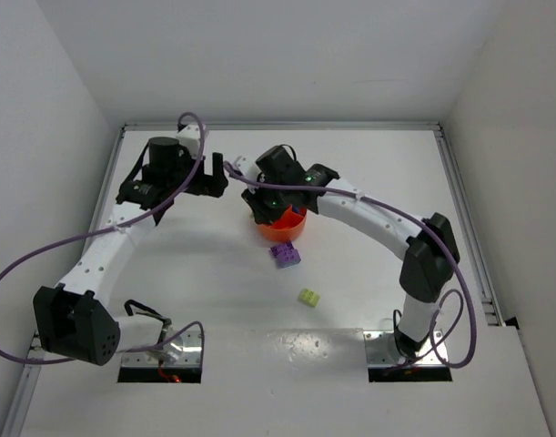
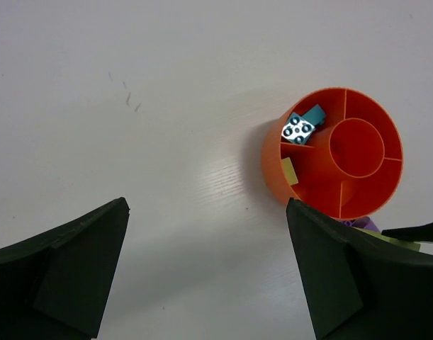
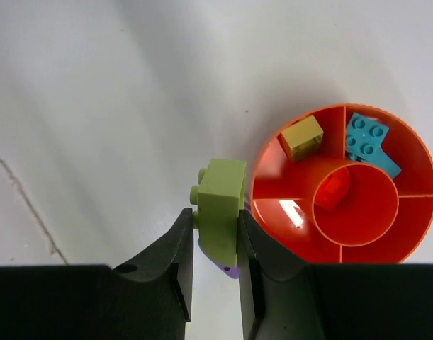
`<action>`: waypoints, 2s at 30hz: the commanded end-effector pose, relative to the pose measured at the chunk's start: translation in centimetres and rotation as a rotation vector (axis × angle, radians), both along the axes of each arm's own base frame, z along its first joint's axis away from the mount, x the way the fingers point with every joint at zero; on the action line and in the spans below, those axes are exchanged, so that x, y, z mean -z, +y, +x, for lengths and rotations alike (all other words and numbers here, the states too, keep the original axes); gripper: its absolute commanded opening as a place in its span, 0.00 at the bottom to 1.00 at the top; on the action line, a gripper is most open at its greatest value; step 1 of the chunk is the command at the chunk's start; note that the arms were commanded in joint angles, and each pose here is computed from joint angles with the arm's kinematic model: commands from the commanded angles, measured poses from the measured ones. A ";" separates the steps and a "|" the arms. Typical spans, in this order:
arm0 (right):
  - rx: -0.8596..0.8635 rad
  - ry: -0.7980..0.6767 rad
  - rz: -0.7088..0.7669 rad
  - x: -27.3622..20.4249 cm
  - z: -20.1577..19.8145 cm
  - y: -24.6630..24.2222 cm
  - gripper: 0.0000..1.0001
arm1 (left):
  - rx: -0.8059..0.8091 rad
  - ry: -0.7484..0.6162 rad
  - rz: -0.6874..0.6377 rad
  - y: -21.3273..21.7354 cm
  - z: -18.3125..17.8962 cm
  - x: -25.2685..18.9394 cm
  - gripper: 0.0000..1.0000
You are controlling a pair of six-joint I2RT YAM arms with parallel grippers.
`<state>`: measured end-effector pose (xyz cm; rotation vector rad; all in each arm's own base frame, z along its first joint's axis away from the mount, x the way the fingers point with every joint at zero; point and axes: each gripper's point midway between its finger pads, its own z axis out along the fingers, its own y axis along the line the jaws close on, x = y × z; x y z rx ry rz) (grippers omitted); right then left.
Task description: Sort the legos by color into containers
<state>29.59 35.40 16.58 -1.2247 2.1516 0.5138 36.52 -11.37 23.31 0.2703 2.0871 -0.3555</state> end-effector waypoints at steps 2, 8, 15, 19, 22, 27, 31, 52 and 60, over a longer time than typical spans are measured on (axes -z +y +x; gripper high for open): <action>0.127 0.005 -0.055 1.4 1.9 -0.5 0.10 | -0.098 -0.074 -0.009 1.9 1.2 -2.8 1.00; 0.235 -0.022 -0.062 1.8 4.1 -0.5 0.10 | -0.211 -0.062 -0.004 3.4 2.0 -2.5 1.00; 0.282 -0.015 -0.067 2.5 5.3 -0.3 0.09 | -0.240 -0.041 -0.030 3.4 2.2 -1.9 1.00; 0.304 -0.026 -0.070 2.7 6.1 0.0 0.07 | -0.235 -0.051 -0.023 3.4 2.1 -1.9 1.00; 0.310 -0.008 -0.085 3.6 6.1 0.1 0.07 | -0.243 -0.052 -0.019 3.6 2.1 -1.9 1.00; 0.360 -0.027 -0.091 3.3 7.3 -0.3 0.18 | -0.247 -0.053 0.010 4.0 2.0 -2.0 1.00; 0.367 -0.034 -0.096 3.3 7.4 -0.4 0.25 | -0.245 -0.052 0.038 4.3 2.0 -1.8 1.00; -0.227 0.128 -0.209 7.8 -11.4 -12.4 0.52 | -0.050 -0.066 0.059 2.3 0.1 -1.2 1.00; -0.220 0.260 -0.308 11.5 -13.7 -12.4 0.68 | -0.076 -0.055 0.105 2.9 0.3 -0.3 1.00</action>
